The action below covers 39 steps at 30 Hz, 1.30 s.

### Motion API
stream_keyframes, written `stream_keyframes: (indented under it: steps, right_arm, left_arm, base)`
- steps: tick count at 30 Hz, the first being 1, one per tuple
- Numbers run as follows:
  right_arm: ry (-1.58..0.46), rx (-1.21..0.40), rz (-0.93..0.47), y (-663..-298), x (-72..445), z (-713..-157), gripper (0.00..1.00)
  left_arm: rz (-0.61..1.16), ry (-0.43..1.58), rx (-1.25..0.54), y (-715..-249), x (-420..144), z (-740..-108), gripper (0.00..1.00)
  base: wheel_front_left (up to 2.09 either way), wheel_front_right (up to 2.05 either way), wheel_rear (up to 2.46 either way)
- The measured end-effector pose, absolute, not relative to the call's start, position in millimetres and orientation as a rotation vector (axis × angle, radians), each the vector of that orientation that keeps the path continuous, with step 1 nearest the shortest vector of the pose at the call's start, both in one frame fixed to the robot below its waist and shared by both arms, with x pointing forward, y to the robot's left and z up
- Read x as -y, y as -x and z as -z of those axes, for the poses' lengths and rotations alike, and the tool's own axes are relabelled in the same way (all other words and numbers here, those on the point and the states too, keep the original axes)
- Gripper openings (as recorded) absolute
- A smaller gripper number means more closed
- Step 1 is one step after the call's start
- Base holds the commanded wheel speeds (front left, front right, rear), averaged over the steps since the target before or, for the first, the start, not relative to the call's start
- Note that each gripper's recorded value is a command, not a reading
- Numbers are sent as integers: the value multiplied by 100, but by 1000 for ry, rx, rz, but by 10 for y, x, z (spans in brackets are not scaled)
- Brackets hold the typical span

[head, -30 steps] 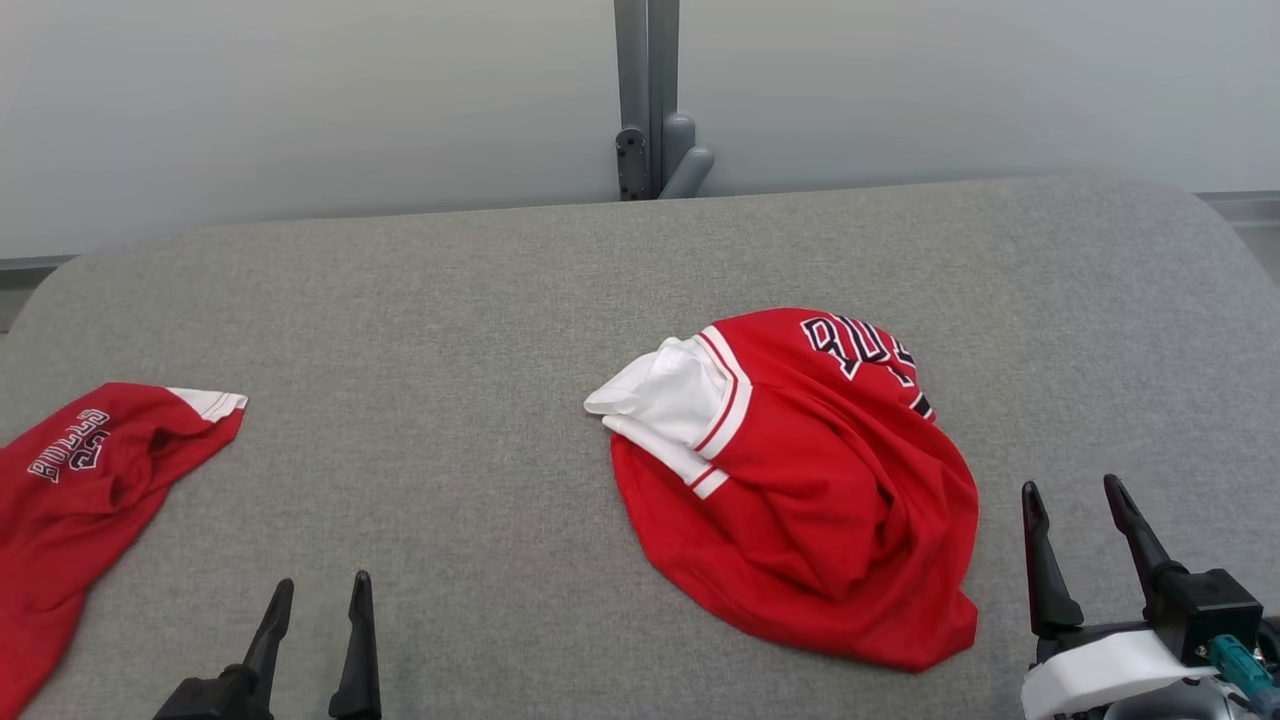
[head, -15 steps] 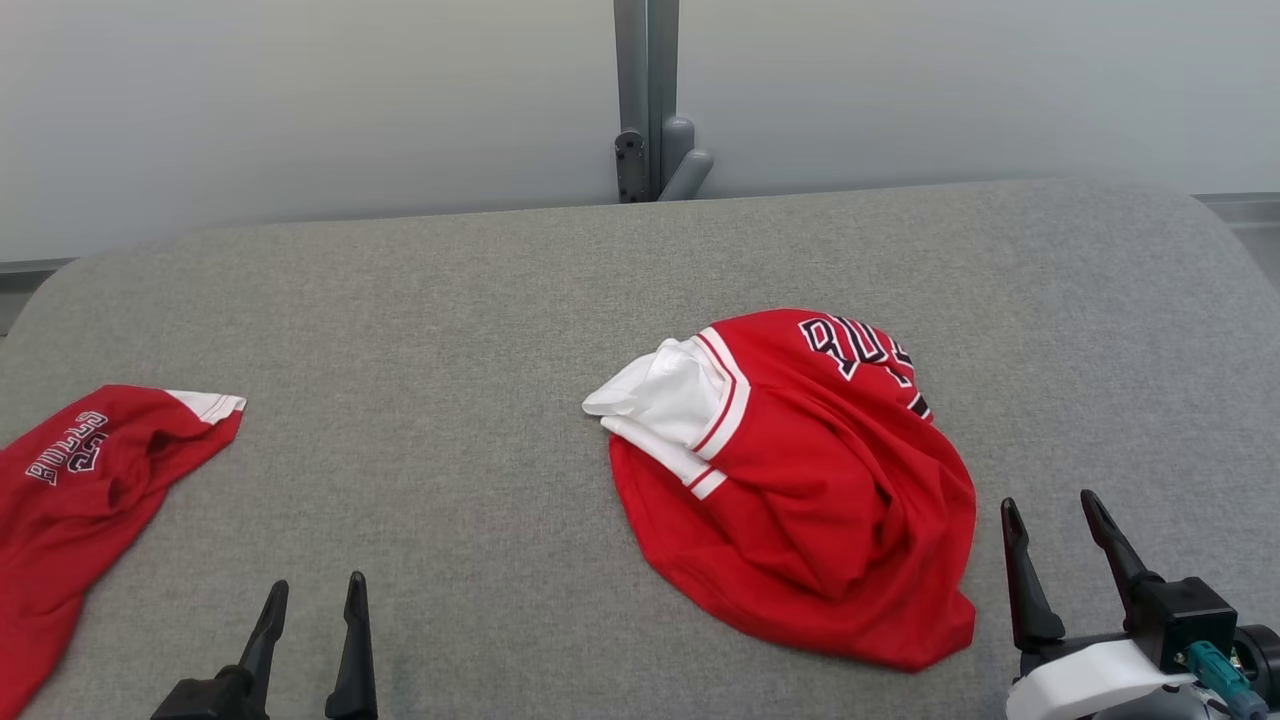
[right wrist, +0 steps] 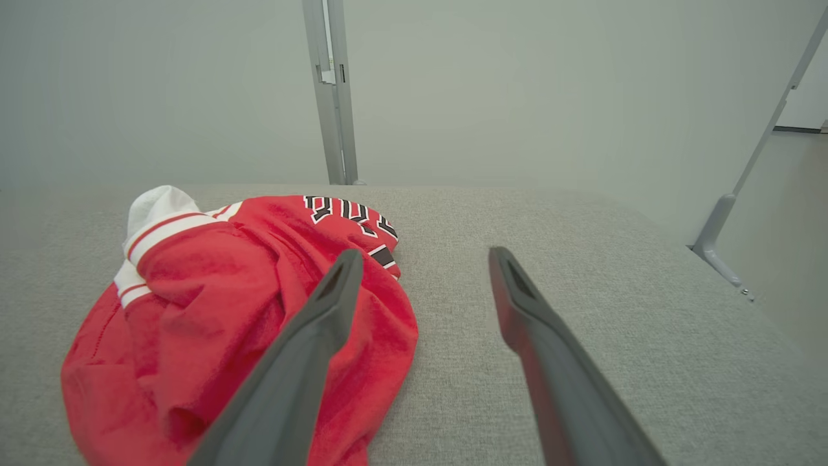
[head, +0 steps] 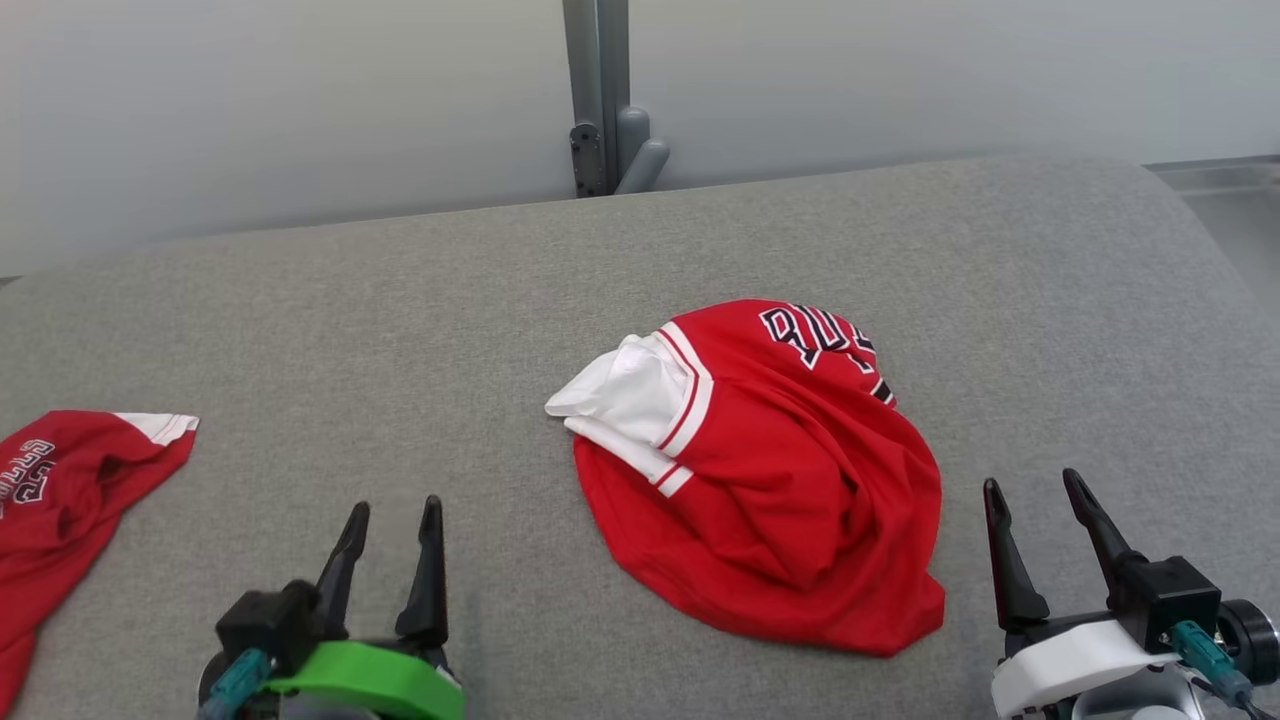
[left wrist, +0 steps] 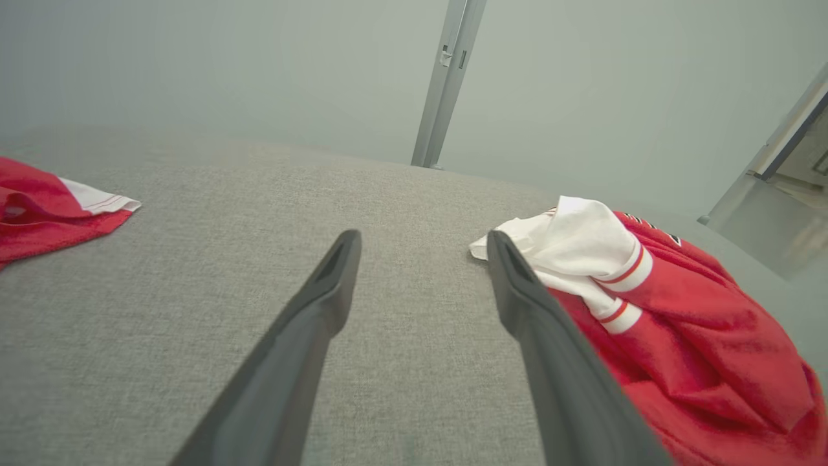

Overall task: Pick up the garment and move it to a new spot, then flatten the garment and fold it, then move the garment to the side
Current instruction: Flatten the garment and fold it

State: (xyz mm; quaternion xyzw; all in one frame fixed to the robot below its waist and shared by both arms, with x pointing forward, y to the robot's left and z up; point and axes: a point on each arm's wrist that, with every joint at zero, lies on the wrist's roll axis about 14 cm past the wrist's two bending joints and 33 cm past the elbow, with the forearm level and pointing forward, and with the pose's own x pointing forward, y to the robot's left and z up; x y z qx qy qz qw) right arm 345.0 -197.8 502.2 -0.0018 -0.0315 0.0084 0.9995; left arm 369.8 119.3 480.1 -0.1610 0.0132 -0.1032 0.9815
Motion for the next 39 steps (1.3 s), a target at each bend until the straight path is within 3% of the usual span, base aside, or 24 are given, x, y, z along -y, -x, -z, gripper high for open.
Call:
stream_keyframes:
  steps: [12,19,29,30,31,32,39]
  right_arm:
    - [-7,66,95,-3278,2305,-5035,100]
    - [-7,56,165,-3140,2500,-5012,100]
    - [-11,42,241,-2948,2691,-4977,100]
    - [-10,42,245,-2936,2703,-4975,100]
    - [-10,41,249,-2926,2713,-4974,100]
    - [-10,41,251,-2920,2718,-4972,100]
    - [-19,40,250,-2947,2719,-4964,100]
  left_arm:
    - [589,403,-236,-3998,108,-4920,100]
    - [691,350,-357,-3976,464,-4725,100]
    - [699,267,-452,-4083,628,-4407,100]
    - [693,258,-459,-4095,622,-4374,77]
    - [690,253,-460,-4106,619,-4358,27]
    - [689,249,-466,-4110,619,-4336,0]
    - [696,268,-411,-4201,575,-4461,0]
  base:
    - [0,0,0]
    - [0,0,0]
    - [0,0,0]
    - [0,0,0]
    - [0,0,0]
    - [0,0,0]
    - [0,0,0]
